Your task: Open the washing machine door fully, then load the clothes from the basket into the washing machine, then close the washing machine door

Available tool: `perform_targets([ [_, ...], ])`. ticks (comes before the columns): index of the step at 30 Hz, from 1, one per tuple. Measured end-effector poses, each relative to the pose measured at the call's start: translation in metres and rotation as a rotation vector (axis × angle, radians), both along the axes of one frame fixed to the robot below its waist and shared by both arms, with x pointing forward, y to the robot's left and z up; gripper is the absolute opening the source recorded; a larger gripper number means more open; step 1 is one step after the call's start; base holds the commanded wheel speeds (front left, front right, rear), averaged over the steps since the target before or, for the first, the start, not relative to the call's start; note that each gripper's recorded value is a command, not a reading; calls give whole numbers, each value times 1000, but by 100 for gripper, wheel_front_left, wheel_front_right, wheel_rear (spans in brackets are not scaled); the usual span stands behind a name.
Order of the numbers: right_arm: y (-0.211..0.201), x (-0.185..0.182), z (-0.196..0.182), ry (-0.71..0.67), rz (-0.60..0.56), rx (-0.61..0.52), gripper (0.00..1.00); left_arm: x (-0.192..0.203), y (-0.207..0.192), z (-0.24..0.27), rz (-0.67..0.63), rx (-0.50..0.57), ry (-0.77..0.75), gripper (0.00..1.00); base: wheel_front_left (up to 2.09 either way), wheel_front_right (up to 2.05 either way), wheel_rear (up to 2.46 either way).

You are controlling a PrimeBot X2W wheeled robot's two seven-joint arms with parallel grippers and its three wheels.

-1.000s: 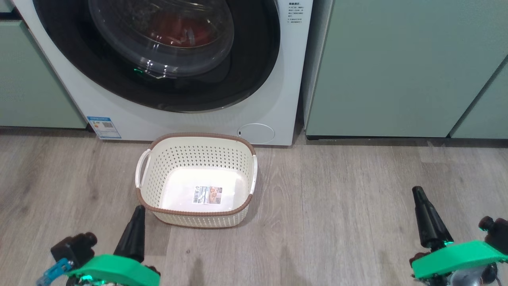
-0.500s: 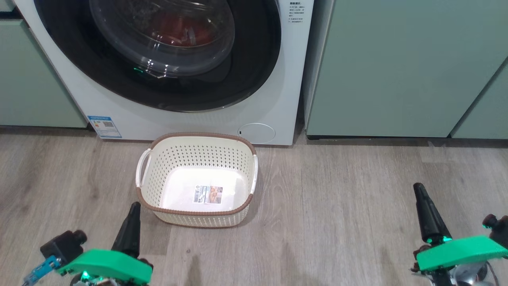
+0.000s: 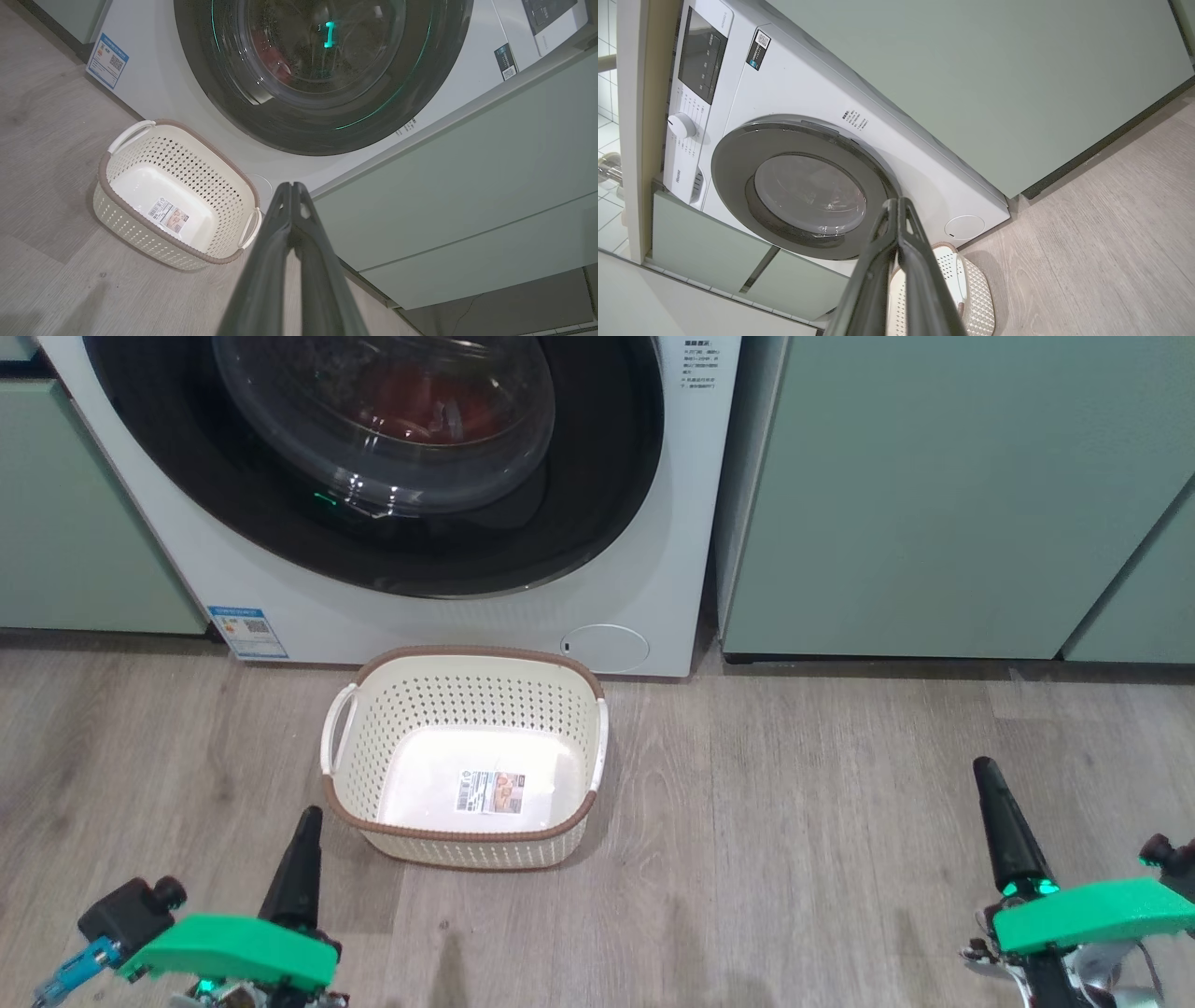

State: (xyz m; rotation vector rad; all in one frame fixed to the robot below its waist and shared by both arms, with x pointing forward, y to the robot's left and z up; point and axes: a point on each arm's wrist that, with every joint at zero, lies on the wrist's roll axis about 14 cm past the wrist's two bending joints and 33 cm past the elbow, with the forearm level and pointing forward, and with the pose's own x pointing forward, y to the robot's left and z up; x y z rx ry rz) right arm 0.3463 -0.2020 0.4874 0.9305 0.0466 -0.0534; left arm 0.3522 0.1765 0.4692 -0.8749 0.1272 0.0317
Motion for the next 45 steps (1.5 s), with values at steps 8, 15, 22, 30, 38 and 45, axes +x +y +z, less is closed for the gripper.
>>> perform_targets([
  [8, 0, 3, -3, 6, -6, 91, 0, 4, 0, 0, 7, -95, 7, 0, 0, 0, 0],
  [15, 0, 5, -6, 14, -11, 170, 0, 4, 2, -2, 20, -176, 21, 0, 0, 0, 0],
  [22, -1, 10, -5, 8, -21, 245, 0, 8, 5, 0, 35, -259, 16, 0, 0, 0, 0],
  [30, -1, 11, -10, 21, -27, 336, 0, 11, 5, 1, 39, -353, 18, 0, 0, 0, 0],
  [38, -1, 19, -6, 7, -30, 425, 0, 12, 9, -1, 59, -447, 21, 0, 0, 0, 0],
  [45, -1, 19, -12, 18, -43, 515, 0, 16, 10, 3, 64, -541, 9, 0, 0, 0, 0],
])
